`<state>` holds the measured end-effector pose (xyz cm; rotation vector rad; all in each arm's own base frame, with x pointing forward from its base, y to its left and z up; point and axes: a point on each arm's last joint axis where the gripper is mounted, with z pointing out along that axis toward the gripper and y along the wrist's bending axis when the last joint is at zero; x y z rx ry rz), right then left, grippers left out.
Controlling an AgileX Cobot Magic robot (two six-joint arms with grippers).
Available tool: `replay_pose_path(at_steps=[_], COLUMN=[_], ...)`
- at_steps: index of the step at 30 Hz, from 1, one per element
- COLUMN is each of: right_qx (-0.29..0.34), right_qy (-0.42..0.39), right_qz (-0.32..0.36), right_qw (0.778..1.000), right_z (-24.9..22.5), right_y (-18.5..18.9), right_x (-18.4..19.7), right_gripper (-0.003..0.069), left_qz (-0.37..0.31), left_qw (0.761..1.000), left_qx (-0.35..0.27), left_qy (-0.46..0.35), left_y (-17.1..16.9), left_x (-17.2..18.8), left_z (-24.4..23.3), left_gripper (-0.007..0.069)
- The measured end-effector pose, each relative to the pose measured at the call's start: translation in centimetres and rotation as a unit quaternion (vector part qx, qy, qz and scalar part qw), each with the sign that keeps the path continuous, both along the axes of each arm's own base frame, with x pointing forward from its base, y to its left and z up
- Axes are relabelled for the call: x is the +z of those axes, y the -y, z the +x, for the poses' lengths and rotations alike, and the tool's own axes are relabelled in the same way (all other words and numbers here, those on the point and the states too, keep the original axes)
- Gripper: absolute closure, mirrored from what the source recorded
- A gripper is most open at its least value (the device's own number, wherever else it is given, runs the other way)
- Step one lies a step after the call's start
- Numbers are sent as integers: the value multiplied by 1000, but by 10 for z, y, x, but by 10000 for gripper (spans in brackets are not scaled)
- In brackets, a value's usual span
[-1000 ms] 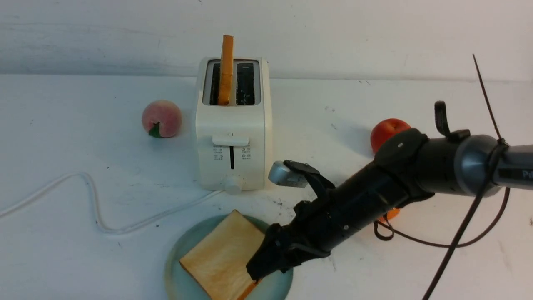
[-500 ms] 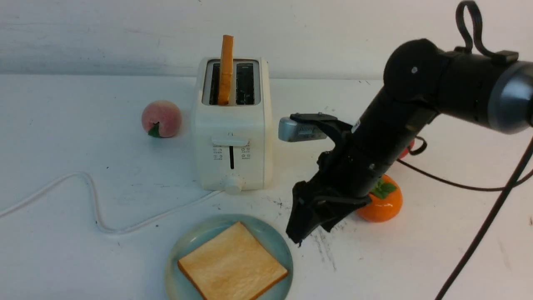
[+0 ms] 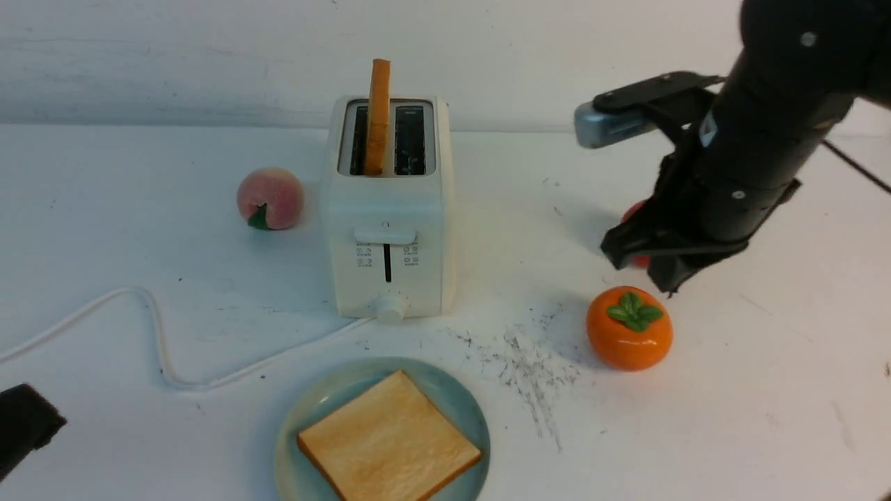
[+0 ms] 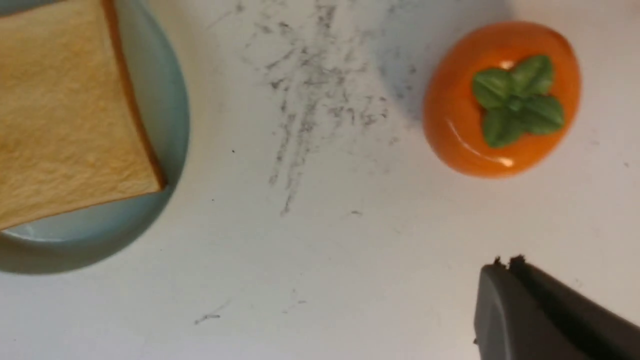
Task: Take toasted bread from bread machine on white table place on plate.
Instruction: 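Reach for a toast slice standing in the toaster with the left gripper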
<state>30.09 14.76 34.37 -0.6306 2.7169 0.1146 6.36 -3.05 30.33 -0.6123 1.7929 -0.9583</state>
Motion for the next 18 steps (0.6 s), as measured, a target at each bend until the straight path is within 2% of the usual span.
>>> replay_pose_path(at_steps=[4,9,12,15,16,18], right_qx=[-7,-8,-14,-18,-18,-20], right_qy=[3,-38,-49,-55,-57,-64], right_qz=[20,72,99,100,100,96], right_qw=[1000,997,994,993,993,993], right_z=[-41,-92,-116,-134,-134,-148], right_y=[18,30,37,45,46,52], right_x=[12,-2,-18,-36,-35,-48], right_gripper=[678,676,675,675,675,673], left_qz=[73,137,152,156,158,171], left_qw=[991,965,951,934,935,920], left_qx=[-76,-164,-203,-241,-242,-271], left_qy=[-79,-152,-179,-211,-206,-224], left_y=[8,14,17,20,21,32], left_x=[31,61,78,85,89,93], left_z=[37,104,152,201,201,243], left_gripper=[639,639,639,639,639,639])
